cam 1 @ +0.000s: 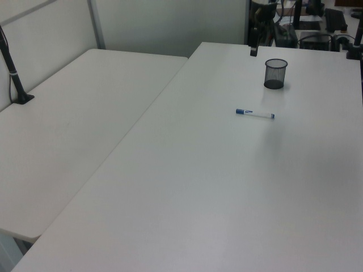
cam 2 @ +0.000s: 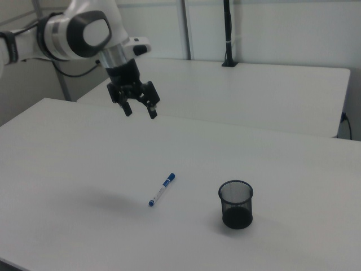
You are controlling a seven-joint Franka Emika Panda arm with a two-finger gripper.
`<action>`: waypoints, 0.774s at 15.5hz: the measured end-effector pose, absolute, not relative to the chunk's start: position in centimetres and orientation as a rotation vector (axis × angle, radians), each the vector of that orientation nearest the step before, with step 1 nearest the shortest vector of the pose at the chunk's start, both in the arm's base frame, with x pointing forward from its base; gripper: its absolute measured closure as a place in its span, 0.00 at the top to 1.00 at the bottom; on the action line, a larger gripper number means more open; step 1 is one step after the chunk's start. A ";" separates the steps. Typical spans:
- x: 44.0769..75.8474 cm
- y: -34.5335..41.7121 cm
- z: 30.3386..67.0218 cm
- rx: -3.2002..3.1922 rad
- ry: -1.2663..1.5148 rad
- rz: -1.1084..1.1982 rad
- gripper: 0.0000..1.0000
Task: Remove the marker
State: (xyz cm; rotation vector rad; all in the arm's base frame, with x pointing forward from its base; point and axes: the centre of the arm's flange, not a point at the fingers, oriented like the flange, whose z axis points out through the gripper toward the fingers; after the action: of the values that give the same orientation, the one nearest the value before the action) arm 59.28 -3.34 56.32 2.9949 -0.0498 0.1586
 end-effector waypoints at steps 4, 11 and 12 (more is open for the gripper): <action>56.2 -2.3 59.9 3.041 -0.097 0.116 1.00; 54.8 -2.4 60.8 3.082 -0.115 0.073 1.00; 55.2 -2.4 60.7 3.081 -0.106 0.105 1.00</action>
State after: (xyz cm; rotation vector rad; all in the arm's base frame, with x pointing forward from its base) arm 55.25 -2.40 60.67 3.0815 -0.1063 0.1050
